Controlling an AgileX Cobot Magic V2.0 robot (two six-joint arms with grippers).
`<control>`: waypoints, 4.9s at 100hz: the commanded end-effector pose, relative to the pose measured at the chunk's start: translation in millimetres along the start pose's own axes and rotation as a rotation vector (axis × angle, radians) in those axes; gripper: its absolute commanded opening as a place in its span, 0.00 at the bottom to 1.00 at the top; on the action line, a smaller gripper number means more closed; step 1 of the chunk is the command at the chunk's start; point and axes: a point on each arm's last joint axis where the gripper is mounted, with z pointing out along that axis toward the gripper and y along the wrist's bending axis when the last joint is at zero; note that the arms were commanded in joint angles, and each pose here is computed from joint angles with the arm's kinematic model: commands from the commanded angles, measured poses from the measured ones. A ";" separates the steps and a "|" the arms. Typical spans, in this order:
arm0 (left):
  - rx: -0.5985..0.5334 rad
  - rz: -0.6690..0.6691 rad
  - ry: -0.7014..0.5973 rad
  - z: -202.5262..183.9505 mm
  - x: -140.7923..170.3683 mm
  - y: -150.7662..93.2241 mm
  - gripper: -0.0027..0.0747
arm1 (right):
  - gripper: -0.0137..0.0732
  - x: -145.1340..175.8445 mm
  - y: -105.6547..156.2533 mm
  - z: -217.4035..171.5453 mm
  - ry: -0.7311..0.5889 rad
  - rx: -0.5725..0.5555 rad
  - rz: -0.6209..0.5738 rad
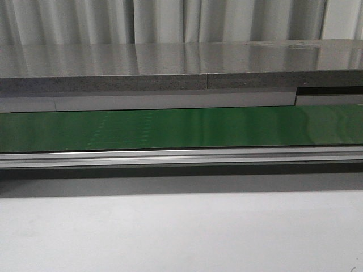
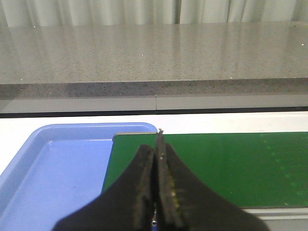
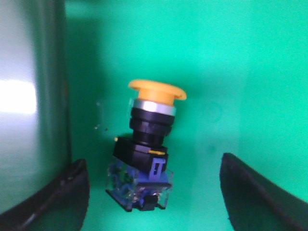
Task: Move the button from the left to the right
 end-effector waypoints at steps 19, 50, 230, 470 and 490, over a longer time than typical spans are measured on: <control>-0.013 -0.012 -0.102 -1.2 -17.1 1.1 0.01 | 0.81 -29.2 0.2 -93.6 -0.356 0.042 0.106; -0.013 -0.012 -0.102 -1.2 -17.1 1.1 0.01 | 0.81 -39.6 50.7 -166.5 -0.596 -0.068 0.092; -0.013 -0.012 -0.102 -1.2 -17.1 1.1 0.01 | 0.08 214.6 126.2 -231.4 -1.123 -0.155 0.056; -0.013 -0.012 -0.100 -1.2 -16.9 1.1 0.01 | 0.08 278.3 139.1 -149.2 -1.262 -0.171 0.209; -0.013 -0.012 -0.099 -1.1 -16.4 1.1 0.01 | 0.08 278.3 139.1 -149.2 -1.262 -0.171 0.209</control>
